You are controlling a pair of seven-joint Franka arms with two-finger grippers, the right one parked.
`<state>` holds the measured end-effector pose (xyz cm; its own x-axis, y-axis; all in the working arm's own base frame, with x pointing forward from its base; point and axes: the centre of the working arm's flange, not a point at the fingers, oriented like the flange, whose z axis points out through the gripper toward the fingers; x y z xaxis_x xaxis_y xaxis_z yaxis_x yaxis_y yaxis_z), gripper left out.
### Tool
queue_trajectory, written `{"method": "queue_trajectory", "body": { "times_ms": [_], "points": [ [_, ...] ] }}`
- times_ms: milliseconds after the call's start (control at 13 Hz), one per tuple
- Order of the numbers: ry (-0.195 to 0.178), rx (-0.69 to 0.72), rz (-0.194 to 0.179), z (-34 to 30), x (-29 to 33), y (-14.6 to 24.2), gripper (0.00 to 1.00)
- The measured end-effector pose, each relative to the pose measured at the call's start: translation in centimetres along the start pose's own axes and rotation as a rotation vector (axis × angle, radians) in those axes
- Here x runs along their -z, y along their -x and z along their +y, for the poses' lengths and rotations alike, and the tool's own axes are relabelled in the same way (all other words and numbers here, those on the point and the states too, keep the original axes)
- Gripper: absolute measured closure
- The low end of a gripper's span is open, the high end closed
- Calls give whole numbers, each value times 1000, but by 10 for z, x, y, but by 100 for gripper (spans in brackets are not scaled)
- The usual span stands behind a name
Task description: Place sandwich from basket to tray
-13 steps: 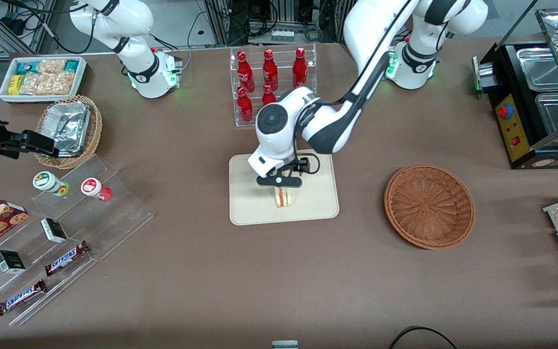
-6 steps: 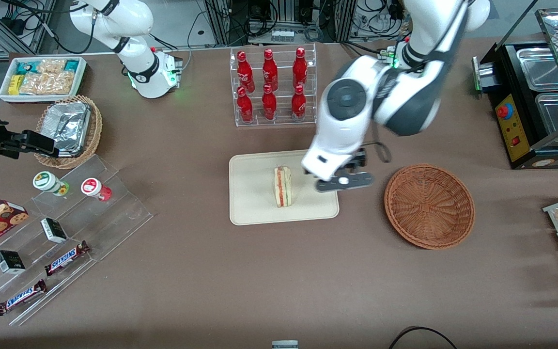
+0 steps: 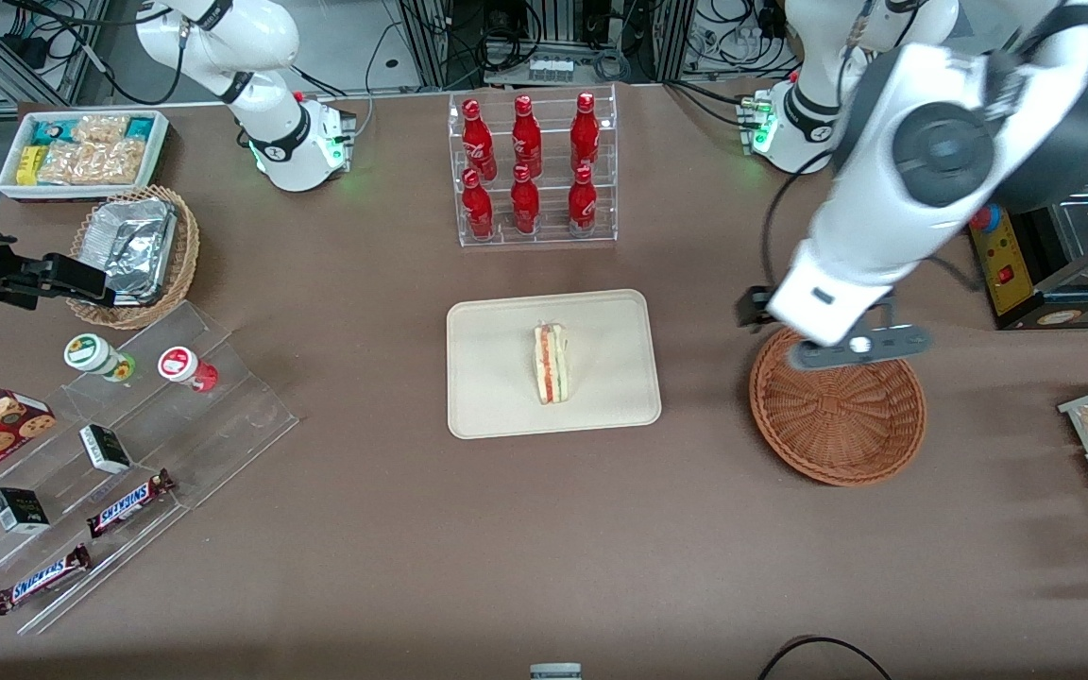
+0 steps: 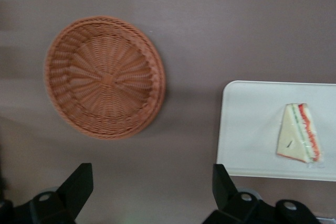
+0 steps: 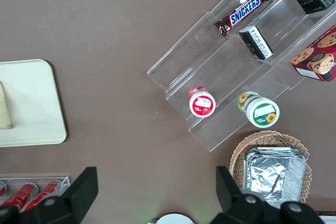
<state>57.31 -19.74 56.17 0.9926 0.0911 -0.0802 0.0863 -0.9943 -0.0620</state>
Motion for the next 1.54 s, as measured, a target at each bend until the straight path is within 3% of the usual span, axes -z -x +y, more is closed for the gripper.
{"method": "queue_trajectory", "body": {
  "times_ms": [538, 846, 1538],
  "points": [
    [14, -99, 5, -120, 19, 18, 0],
    [25, -144, 28, -180, 31, 20, 0],
    [24, -214, 58, -144, 39, 16, 0]
  ]
}}
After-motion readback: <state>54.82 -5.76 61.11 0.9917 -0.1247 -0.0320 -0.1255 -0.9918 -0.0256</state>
